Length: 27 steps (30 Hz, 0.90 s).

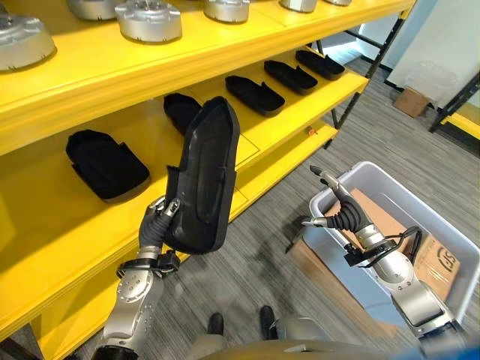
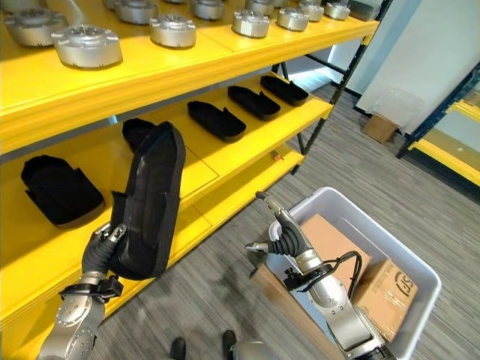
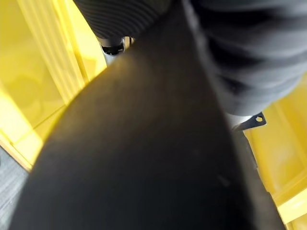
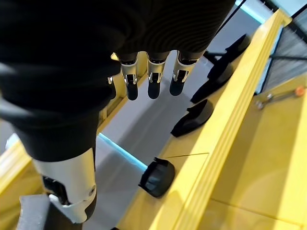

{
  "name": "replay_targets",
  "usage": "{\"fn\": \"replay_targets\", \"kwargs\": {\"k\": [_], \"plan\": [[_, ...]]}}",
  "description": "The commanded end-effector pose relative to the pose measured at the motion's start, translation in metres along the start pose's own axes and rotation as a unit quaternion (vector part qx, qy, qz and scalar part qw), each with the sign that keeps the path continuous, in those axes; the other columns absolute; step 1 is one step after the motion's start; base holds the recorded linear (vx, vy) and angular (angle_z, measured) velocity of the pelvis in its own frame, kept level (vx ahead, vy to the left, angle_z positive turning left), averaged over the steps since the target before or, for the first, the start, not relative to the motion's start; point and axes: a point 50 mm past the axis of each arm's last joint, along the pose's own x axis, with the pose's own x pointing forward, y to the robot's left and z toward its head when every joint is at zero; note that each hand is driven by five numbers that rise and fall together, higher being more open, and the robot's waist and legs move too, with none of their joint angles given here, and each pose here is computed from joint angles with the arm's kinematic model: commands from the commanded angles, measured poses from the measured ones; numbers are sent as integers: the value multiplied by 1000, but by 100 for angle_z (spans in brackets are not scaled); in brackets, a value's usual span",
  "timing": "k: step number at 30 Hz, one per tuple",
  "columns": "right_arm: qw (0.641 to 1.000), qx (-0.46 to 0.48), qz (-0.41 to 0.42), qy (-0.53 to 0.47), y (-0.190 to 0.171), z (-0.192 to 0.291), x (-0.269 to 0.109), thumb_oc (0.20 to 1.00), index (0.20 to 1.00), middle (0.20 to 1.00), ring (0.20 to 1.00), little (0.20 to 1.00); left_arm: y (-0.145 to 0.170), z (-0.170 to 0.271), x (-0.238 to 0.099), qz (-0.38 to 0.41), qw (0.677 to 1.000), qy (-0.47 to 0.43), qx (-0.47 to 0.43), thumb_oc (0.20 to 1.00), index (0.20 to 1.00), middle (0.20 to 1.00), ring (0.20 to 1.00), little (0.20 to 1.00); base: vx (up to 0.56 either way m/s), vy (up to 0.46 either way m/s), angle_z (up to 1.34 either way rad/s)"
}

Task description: Move parts from the plastic box to the shelf.

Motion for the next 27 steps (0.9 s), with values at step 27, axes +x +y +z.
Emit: {"fn": "replay_targets", "kwargs": {"k": [27], "plan": [[996,-18,-76,-34,-36,10,4,1000,1000,1000,1000,1000,-12,51,25,-13,990,-133,-46,200,200,200,200,200,-43,93,38]]}}
